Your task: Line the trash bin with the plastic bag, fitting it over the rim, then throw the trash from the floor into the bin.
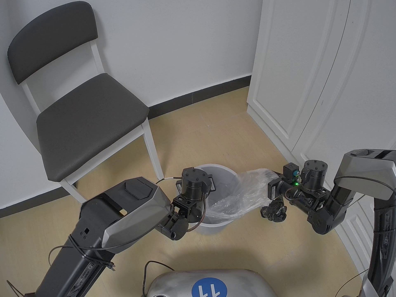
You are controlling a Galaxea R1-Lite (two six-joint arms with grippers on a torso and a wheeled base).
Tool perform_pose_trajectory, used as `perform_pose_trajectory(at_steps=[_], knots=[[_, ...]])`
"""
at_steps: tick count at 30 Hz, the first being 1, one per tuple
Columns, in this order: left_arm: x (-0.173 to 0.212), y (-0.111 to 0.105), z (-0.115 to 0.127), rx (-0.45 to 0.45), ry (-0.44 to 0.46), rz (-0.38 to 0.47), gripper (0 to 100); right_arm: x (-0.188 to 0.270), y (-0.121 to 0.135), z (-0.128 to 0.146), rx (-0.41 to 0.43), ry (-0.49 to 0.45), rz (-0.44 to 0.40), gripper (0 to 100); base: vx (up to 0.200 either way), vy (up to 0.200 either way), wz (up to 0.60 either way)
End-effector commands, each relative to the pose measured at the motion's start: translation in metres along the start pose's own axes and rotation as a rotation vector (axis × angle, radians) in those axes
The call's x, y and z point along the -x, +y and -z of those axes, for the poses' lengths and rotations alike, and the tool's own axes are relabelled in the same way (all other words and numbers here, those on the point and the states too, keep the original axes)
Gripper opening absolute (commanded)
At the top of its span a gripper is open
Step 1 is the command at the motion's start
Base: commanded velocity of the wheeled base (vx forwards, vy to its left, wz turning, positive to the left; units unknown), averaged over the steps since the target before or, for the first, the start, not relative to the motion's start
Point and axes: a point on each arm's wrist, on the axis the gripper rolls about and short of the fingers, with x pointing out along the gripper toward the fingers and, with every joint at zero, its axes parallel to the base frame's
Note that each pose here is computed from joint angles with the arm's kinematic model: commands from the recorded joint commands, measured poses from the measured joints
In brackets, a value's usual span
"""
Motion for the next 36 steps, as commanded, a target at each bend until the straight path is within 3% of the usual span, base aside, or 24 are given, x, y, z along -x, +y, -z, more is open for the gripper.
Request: perform_pose_trajectory(at_steps=[1,5,6,7,8,11,16,24,36], knots=[[0.012,0.011,-0.017,-0.008,0.033,0.044,0,0.002,-0.005,0.001,0.001,0.004,0.002,0,0.000,0.000,0.00],[0.031,0.020,-0.044,-0.025,0.071,0.097,0,0.003,-0.011,0.002,0.021,0.012,0.014,0,0.000,0.000,0.00],[0.045,0.028,-0.063,-0.069,0.096,0.118,0,0.005,-0.016,0.004,0.047,0.026,0.024,0,0.000,0.000,0.00],[0.045,0.028,-0.063,-0.069,0.096,0.118,0,0.005,-0.016,0.004,0.047,0.026,0.024,0,0.000,0.000,0.00],[0.058,0.044,-0.074,-0.139,0.145,0.126,0,0.009,-0.020,0.006,0.072,0.044,0.033,0,0.000,0.000,0.00],[0.074,0.065,-0.089,-0.221,0.193,0.148,0,0.013,-0.024,0.008,0.105,0.063,0.041,0,0.000,0.000,0.00],[0.087,0.082,-0.104,-0.265,0.249,0.135,0,0.021,-0.030,0.007,0.131,0.125,0.044,0,0.000,0.000,0.00],[0.091,0.102,-0.104,-0.290,0.417,0.112,0,0.027,-0.041,0.010,0.187,0.212,0.064,0,0.000,0.000,0.00],[0.084,0.122,-0.098,-0.317,0.473,0.096,0,0.034,-0.060,0.021,0.261,0.300,0.088,0,0.000,0.000,0.00]])
